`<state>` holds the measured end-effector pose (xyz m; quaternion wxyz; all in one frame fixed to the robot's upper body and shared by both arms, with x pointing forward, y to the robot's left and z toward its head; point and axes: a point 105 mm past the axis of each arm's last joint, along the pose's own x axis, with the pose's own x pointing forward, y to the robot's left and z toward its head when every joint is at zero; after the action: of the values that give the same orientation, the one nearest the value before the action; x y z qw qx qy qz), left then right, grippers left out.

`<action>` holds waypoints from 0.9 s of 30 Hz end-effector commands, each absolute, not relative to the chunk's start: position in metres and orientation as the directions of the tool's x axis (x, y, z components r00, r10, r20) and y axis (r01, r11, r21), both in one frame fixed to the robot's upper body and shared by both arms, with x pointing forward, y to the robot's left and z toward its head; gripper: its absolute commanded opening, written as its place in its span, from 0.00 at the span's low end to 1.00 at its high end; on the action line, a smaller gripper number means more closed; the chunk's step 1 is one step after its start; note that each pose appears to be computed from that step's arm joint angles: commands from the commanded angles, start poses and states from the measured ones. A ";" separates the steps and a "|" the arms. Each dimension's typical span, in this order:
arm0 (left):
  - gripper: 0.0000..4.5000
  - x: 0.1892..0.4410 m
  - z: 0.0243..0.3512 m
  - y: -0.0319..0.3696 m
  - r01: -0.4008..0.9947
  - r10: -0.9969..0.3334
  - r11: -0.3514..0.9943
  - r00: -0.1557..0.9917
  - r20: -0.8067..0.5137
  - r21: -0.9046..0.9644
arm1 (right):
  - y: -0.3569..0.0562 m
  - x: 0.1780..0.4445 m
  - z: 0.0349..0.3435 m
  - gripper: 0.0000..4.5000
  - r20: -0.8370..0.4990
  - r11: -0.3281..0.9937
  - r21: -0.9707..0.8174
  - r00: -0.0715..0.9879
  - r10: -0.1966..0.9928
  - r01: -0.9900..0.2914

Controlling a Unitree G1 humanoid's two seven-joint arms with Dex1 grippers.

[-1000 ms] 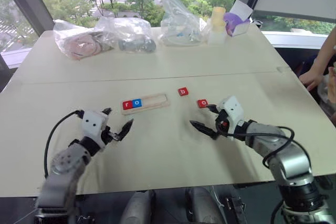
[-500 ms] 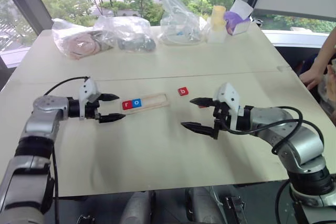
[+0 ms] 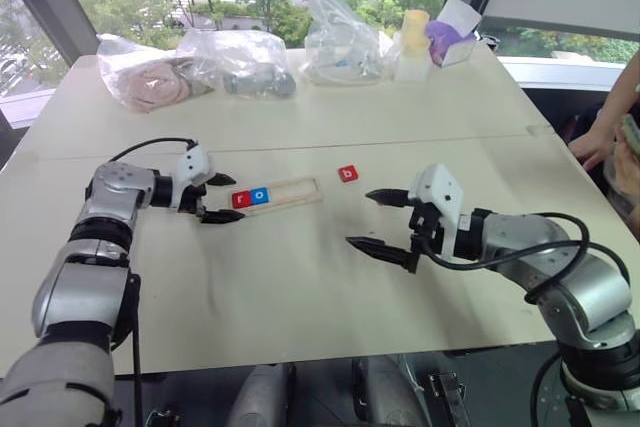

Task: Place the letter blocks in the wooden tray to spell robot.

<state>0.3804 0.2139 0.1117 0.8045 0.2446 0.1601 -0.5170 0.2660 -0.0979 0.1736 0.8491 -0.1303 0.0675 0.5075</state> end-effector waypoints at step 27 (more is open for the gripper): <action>0.69 0.371 0.079 0.212 0.941 -0.695 0.313 0.320 -0.644 0.130 | -0.109 0.260 0.187 1.00 -0.252 0.491 -0.224 0.536 0.805 -0.842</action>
<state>0.3819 0.2119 0.0993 0.7931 0.2611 0.1993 -0.5129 0.2641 -0.1096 0.1743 0.8624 -0.1447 0.0830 0.4780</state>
